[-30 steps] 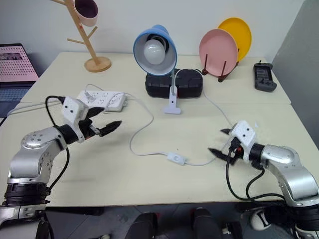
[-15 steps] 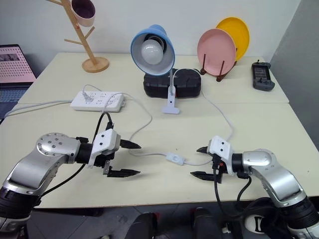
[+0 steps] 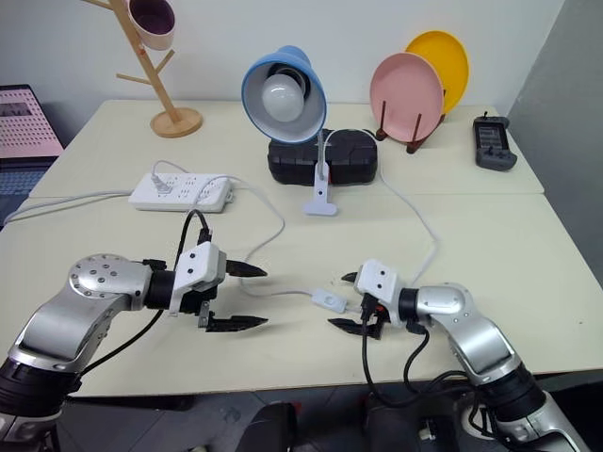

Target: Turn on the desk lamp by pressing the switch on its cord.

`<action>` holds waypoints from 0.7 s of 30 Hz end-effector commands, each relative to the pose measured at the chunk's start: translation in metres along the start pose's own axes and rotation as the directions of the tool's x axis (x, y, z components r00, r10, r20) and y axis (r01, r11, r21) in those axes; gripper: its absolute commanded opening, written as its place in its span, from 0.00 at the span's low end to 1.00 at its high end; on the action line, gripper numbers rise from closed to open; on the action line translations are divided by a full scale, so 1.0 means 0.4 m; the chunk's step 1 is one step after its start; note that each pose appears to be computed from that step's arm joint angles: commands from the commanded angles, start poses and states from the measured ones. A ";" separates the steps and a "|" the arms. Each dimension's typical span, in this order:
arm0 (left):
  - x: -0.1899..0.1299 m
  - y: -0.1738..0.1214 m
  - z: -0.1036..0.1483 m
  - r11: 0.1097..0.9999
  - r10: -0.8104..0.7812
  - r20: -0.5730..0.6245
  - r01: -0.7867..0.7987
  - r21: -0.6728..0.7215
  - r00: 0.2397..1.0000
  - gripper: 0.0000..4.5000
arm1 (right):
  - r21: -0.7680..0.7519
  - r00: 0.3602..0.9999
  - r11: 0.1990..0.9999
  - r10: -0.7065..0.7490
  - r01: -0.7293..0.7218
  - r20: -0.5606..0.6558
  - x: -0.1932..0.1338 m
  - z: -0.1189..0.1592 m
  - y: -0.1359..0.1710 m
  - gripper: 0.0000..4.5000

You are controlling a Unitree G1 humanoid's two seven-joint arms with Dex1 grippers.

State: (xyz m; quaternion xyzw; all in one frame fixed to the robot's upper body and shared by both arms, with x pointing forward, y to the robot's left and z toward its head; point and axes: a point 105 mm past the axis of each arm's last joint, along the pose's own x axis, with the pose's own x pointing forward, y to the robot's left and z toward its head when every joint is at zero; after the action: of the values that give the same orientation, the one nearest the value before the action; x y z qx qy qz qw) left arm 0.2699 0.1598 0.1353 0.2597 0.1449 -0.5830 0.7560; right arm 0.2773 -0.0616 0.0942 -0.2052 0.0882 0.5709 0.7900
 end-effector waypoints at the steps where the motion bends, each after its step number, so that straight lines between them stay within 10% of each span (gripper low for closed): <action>1: -0.016 0.002 0.027 0.999 0.031 0.022 -0.032 0.031 0.999 1.00 | -0.058 1.000 0.998 -0.003 0.004 0.014 0.003 0.015 -0.001 1.00; 15: -0.014 -0.004 0.030 0.999 0.040 0.033 -0.041 0.016 0.999 1.00 | -0.160 0.998 0.987 -0.039 0.032 -0.039 -0.014 -0.013 -0.017 0.28; 21: -0.011 0.001 0.035 0.999 0.049 0.044 -0.050 0.016 0.998 1.00 | -0.161 0.998 0.986 -0.048 0.042 -0.035 -0.011 -0.017 -0.018 0.24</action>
State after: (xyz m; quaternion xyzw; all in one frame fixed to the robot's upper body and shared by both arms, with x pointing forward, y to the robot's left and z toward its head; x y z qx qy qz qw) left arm 0.2667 0.1580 0.1368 0.2526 0.1412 -0.5709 0.7684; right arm 0.2831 -0.0717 0.0863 -0.2779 0.0680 0.5553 0.7809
